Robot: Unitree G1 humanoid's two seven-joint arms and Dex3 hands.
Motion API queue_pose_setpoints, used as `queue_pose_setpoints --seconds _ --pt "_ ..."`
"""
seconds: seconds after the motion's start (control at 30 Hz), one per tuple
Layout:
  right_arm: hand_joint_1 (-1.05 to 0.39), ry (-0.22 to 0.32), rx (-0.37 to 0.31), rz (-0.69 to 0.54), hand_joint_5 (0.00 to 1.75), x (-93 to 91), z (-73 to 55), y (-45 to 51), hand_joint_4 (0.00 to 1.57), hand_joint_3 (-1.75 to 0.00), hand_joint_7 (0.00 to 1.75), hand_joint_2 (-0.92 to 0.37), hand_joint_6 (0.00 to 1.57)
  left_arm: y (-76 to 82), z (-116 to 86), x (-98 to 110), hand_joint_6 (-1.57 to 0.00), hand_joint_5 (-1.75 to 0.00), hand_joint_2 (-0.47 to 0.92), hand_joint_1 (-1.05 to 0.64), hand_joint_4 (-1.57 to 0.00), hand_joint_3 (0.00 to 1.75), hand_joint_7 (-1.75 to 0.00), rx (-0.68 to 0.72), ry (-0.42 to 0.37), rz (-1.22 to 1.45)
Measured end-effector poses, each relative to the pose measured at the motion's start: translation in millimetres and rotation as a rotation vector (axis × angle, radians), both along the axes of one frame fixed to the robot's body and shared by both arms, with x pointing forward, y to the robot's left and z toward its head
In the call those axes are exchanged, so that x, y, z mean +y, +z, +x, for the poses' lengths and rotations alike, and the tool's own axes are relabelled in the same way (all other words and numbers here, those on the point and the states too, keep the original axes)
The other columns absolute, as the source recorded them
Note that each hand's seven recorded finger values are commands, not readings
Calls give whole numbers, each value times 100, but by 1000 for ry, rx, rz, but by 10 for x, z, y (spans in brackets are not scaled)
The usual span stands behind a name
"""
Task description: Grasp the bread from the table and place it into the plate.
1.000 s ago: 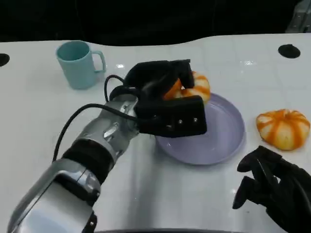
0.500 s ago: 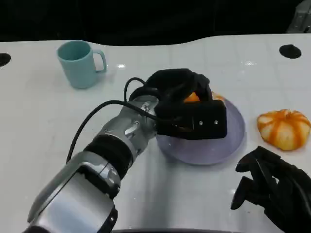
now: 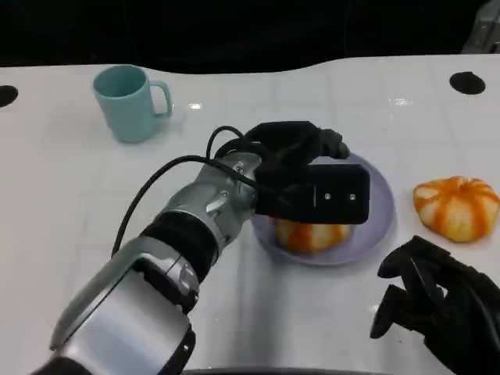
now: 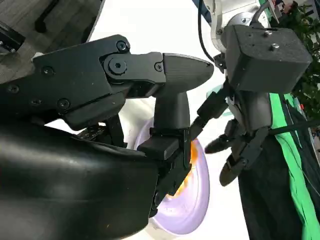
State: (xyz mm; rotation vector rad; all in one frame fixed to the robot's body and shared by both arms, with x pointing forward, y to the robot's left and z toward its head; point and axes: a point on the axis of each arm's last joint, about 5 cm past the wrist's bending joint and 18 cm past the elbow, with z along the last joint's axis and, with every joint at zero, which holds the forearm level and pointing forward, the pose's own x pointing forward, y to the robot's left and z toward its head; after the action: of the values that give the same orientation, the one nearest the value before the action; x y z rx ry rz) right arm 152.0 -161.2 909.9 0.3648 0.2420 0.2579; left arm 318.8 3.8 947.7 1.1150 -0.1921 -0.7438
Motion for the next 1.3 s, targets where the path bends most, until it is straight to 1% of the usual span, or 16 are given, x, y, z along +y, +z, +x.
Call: queue_pose_setpoints --seconds 0.13,0.23,0.4,0.57,0.67,0.73,0.87,0.9,0.97,1.0,1.03,1.07,1.13,1.17,1.23,1.3 --pt "-43 0 0 0 175 0 0 0 61 -42 163 -92 45 0 5 10 -16 -15 92 -79 0 43 0 5 -16 39" --pt "-43 0 -3 2 175 -1 1 0 60 -42 163 -92 45 6 17 31 -17 -12 92 -80 0 45 -1 16 -25 64" --pt "-43 -2 -7 2 175 -3 2 1 60 -43 163 -92 45 33 51 96 -21 -15 92 -77 -3 42 -2 40 -22 62" --pt "-43 -3 -7 2 175 -4 4 -3 61 -41 163 -92 46 199 116 192 -23 -19 92 -75 -6 41 -3 57 -40 -90" --pt "-43 -3 -7 2 175 -5 6 -3 61 -41 163 -92 46 184 111 278 -26 -24 92 -73 -11 38 -5 108 -44 -197" --pt "-43 -4 -7 2 175 -6 7 -3 62 -41 163 -92 46 125 92 355 -34 -45 92 -72 -13 35 -6 173 -32 -304" --pt "-43 -6 -6 1 175 -7 10 -2 62 -41 163 -92 46 5 43 521 -46 -65 92 -62 -22 32 -9 307 30 -550" --pt "-43 -7 -7 1 175 -8 11 -1 61 -41 163 -92 46 -15 22 555 -53 -72 92 -59 -29 29 -12 329 41 -621" --pt "-43 -5 -8 1 175 -5 17 1 61 -42 162 -92 46 -57 -33 609 -67 -88 92 -55 -52 26 -18 381 81 -788" --pt "-42 -5 -10 1 175 -4 20 3 60 -42 162 -92 46 -75 -67 629 -71 -95 92 -53 -57 27 -21 416 107 -883" --pt "-42 -5 -10 1 175 -4 21 3 60 -42 162 -92 46 -102 -109 648 -74 -104 92 -54 -61 30 -27 458 136 -971" --pt "-42 -4 -10 0 175 -4 21 4 60 -42 162 -92 46 -115 -158 661 -72 -111 92 -55 -61 33 -36 493 157 -1053" --pt "-43 -4 -11 -1 175 -5 22 4 60 -42 162 -92 46 -139 -262 705 -63 -121 92 -57 -60 35 -61 562 205 -1191" --pt "-43 -3 -12 -2 175 -6 23 5 60 -42 163 -92 46 -141 -307 724 -58 -133 92 -58 -57 38 -80 594 222 -1240" --pt "-43 -3 -12 -3 175 -9 24 6 61 -41 162 -92 46 -136 -385 789 -53 -144 92 -58 -57 41 -100 657 252 -1324" --pt "-43 -4 -11 -4 175 -12 23 3 61 -41 162 -92 46 -117 -440 861 -54 -155 92 -58 -58 47 -115 689 272 -1379"
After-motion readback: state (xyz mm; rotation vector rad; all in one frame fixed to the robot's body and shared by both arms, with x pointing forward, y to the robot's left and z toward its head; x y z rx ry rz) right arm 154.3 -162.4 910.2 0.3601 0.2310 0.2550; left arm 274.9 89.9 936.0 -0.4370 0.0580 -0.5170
